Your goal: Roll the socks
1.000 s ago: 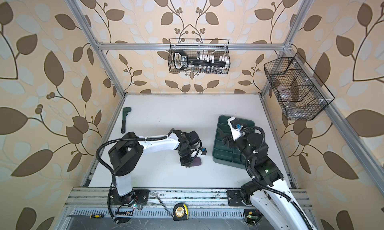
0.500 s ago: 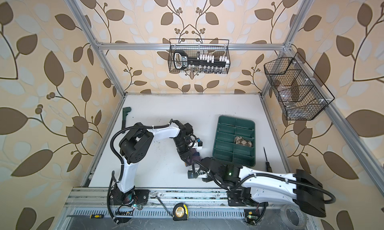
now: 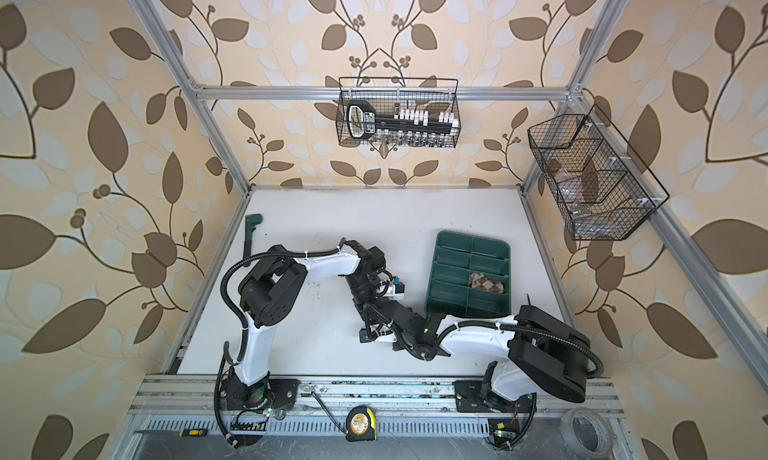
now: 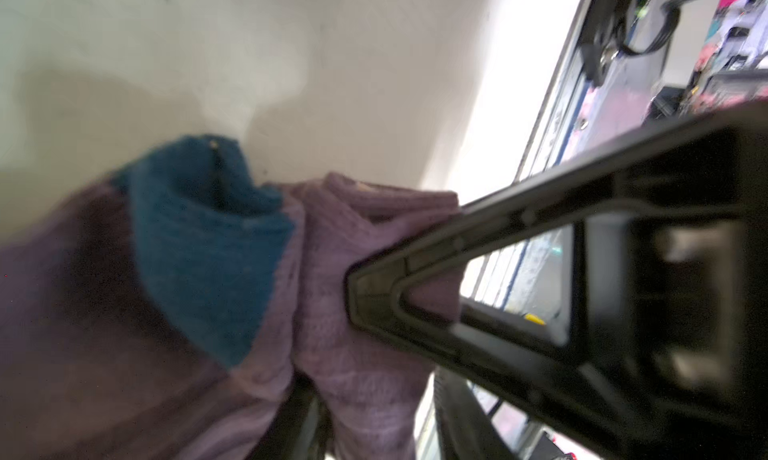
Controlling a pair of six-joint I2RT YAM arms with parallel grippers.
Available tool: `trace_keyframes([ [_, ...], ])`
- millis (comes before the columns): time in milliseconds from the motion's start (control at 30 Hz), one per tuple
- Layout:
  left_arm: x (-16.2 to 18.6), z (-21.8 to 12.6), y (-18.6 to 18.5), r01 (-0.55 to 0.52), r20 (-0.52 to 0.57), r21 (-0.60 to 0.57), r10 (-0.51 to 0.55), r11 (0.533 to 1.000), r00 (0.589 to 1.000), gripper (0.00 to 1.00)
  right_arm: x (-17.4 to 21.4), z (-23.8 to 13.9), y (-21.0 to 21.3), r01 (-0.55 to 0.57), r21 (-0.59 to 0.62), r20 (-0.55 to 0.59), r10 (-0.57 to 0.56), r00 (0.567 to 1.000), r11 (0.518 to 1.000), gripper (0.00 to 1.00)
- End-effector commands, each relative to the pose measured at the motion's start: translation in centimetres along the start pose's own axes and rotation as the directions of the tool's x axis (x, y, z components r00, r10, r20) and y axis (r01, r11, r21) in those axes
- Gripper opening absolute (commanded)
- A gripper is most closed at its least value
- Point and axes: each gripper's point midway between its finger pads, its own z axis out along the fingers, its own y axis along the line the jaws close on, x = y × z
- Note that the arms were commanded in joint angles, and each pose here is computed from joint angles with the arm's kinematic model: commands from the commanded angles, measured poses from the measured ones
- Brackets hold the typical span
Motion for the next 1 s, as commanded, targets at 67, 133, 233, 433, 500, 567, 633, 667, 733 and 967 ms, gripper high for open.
trace_keyframes([
  [67, 0.0, -3.1, 0.3, -0.016, 0.076, -0.137, 0.026, 0.990, 0.997, 0.55, 0.4, -0.8, 3.4, -0.082, -0.207, -0.073, 0.069, 0.995, 0.975, 0.00],
  [133, -0.4, -5.4, -0.4, 0.001, 0.178, -0.171, 0.030, 0.985, 0.984, 0.60, 0.9, -1.2, 4.1, -0.153, -0.264, -0.154, 0.114, 0.981, 0.952, 0.00],
  [233, 0.2, -8.7, -1.0, 0.043, 0.317, -0.269, 0.046, 0.962, 0.947, 0.65, 0.8, -1.9, 5.4, -0.259, -0.404, -0.221, 0.181, 0.958, 0.877, 0.00],
  [433, 5.1, -20.8, -0.9, 0.349, 0.607, -0.669, 0.212, 0.656, 0.766, 0.85, 0.2, -1.9, 6.2, -0.340, -0.501, -0.265, 0.234, 0.936, 0.796, 0.00],
  [500, 7.9, -25.1, -2.2, 0.451, 0.657, -0.726, 0.330, 0.520, 0.677, 0.99, -0.2, -1.8, 6.3, -0.337, -0.527, -0.257, 0.231, 0.938, 0.780, 0.00],
  [567, 10.2, -28.5, -4.2, 0.519, 0.671, -0.741, 0.462, 0.425, 0.580, 0.99, -0.6, -1.7, 6.3, -0.334, -0.552, -0.250, 0.230, 0.940, 0.764, 0.00],
  [633, 12.9, -32.3, -5.7, 0.665, 0.711, -0.668, 0.550, 0.334, 0.438, 0.99, -1.0, -1.4, 6.1, -0.346, -0.575, -0.260, 0.236, 0.936, 0.741, 0.00],
  [667, 13.9, -33.5, -6.2, 0.717, 0.731, -0.619, 0.569, 0.320, 0.377, 0.99, -1.1, -1.3, 6.1, -0.355, -0.588, -0.269, 0.238, 0.933, 0.727, 0.00],
  [733, 13.8, -33.0, -7.9, 0.649, 0.708, -0.663, 0.595, 0.374, 0.381, 0.99, -1.2, -0.9, 5.9, -0.385, -0.611, -0.289, 0.257, 0.922, 0.692, 0.00],
  [967, 9.7, -24.0, -11.3, 0.112, 0.564, -0.736, 0.512, 0.668, 0.648, 0.80, 1.1, 1.2, 5.2, -0.469, -0.593, -0.425, 0.241, 0.873, 0.655, 0.00],
])
